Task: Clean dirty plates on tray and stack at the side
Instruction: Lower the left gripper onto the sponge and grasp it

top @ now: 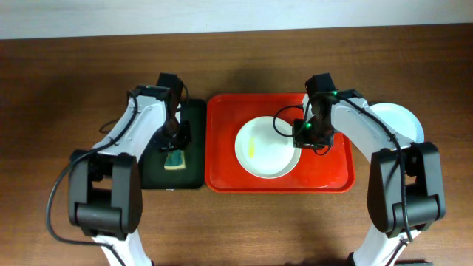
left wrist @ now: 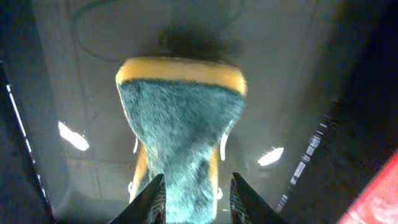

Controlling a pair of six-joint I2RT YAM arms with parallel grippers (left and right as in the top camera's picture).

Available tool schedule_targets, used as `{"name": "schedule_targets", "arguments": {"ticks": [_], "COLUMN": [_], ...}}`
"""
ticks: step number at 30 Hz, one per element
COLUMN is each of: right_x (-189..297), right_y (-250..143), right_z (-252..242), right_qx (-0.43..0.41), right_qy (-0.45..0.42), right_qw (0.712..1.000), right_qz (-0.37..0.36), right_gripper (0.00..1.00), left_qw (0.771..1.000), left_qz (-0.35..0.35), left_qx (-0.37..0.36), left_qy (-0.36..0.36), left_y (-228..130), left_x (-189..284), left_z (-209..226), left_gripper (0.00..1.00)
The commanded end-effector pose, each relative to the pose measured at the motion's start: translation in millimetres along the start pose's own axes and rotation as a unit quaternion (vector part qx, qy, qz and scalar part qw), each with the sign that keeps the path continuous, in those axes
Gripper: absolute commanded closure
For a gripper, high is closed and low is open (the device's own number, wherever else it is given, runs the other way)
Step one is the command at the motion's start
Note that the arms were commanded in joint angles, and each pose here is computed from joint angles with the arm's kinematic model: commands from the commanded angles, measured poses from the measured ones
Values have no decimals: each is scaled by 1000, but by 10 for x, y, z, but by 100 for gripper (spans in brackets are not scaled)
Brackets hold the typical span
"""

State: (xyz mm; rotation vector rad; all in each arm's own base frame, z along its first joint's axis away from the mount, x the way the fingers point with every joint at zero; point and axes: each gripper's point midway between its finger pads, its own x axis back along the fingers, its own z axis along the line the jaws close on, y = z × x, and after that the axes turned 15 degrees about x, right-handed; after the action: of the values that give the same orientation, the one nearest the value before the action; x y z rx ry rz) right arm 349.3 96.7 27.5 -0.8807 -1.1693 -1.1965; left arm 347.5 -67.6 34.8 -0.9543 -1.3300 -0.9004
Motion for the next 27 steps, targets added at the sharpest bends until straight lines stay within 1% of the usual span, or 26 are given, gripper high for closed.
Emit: {"name": "schedule_targets", "arguments": {"ticks": [1,5,8,9,10,12,13,16,20,27], "right_x": [70,68,68,68,66,66,66,65,65,65], "right_y": [59,58,58,58,56,56,56,54,55,54], "right_z": [61,61,61,61,60,60,60,60,60,60], "right_qx": [5,5,5,5,5,5,5,5,5,5], "right_qy": [4,5,5,5,5,5,5,5,5,5], "right_qw": [1000,1000,1000,1000,1000,1000,1000,1000,1000,1000], "right_qz": [-12,-12,-12,-12,-12,-12,-12,-11,-12,-11], "right_gripper": [71,71,71,71,71,70,68,67,67,67], "left_qw": [999,999,999,999,999,999,999,999,999,999], "left_qz": [3,1,0,0,2,2,1,-2,20,16], "left_qx": [6,6,7,7,6,10,13,18,-22,-27], "left_qy": [38,40,39,38,35,36,35,30,-16,-21], "left_y": [25,45,57,60,65,91,111,174,139,160], "left_x": [-164,-187,-177,-169,-143,-85,-64,-21,-20,-94], "left_z": [125,125,123,121,115,130,140,177,87,47], "left_gripper": [66,67,72,72,68,68,68,70,72,78]}}
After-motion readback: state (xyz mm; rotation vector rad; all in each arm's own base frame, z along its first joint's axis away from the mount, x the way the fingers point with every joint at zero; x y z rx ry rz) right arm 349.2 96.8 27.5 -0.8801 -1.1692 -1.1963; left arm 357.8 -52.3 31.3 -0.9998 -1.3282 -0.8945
